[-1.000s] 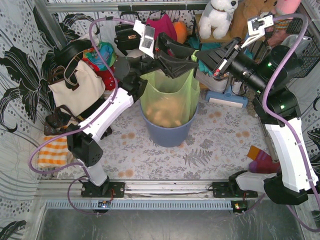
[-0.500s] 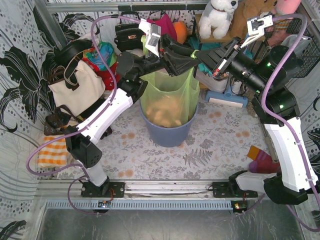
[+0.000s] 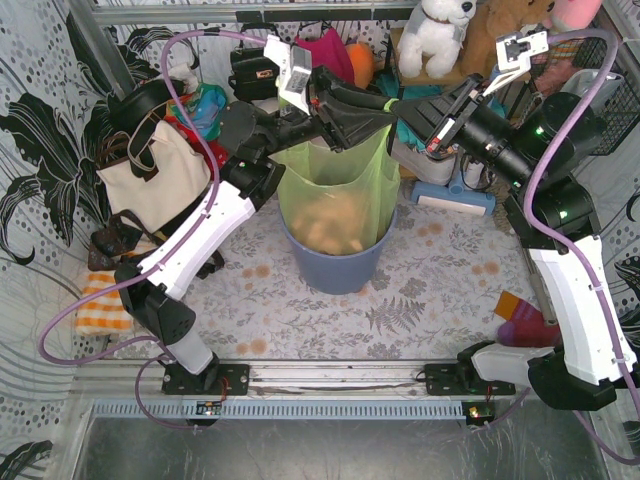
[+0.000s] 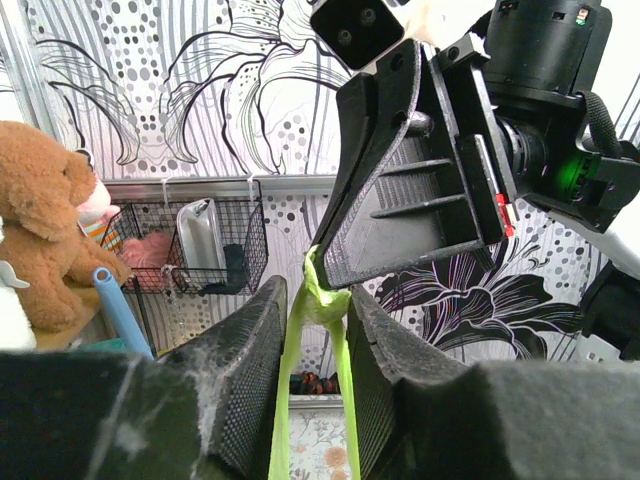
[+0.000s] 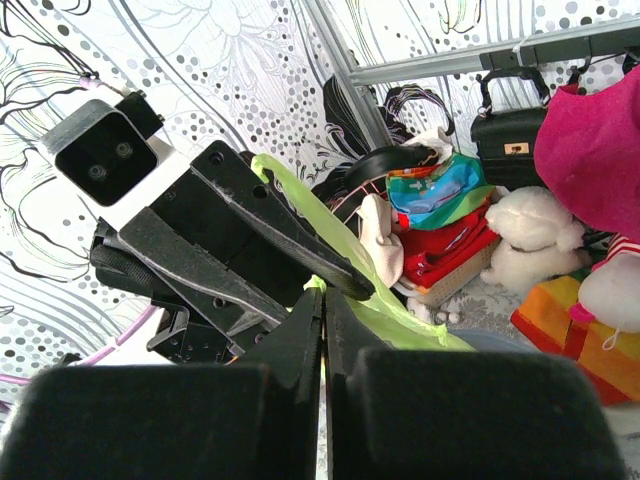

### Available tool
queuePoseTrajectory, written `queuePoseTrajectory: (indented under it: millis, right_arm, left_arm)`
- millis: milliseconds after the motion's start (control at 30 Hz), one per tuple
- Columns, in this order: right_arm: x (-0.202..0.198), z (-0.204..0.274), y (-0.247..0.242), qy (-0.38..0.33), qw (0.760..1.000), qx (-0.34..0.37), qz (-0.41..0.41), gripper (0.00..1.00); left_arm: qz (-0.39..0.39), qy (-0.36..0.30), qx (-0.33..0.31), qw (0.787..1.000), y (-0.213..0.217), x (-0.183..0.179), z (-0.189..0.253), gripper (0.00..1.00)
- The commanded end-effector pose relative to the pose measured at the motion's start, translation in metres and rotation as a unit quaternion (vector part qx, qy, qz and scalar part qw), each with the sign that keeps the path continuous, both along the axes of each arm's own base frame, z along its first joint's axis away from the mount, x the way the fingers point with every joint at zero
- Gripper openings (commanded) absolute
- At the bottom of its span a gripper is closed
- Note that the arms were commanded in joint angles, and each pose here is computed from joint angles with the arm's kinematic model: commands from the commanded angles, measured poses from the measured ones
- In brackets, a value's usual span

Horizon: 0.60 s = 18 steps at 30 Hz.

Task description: Tie the trash bag

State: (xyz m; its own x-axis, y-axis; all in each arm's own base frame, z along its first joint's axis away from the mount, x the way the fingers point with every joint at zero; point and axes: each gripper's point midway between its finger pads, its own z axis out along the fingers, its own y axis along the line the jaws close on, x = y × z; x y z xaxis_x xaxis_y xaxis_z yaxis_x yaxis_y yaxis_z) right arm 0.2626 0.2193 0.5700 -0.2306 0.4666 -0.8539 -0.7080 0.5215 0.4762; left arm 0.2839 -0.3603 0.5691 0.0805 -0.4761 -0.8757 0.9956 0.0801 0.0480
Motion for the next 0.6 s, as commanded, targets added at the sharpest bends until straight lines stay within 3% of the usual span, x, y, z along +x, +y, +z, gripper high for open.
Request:
queuePoseTrajectory:
  millis: [0,367,567]
  right_arm:
    - [-0.0081,0.0142,-0.0028,-0.021,1.000,0.017,0.005,0.00]
    - [-0.0091,0.0154,-0.0027,-0.023,1.000,0.018,0.006,0.00]
    - [-0.0087,0.0149,-0.0022,-0.023,1.000,0.018,0.007,0.00]
  left_arm:
    - [0.016,-0.015,-0.013,1.000,0.0054,-0.0039,0.0134,0.38]
    - [0.012,-0.017,-0.010,1.000,0.0044,-0.0056,0.0154,0.21]
    - [0.011,-0.012,-0.012,1.000,0.0045,-0.0061,0.0173,0.00]
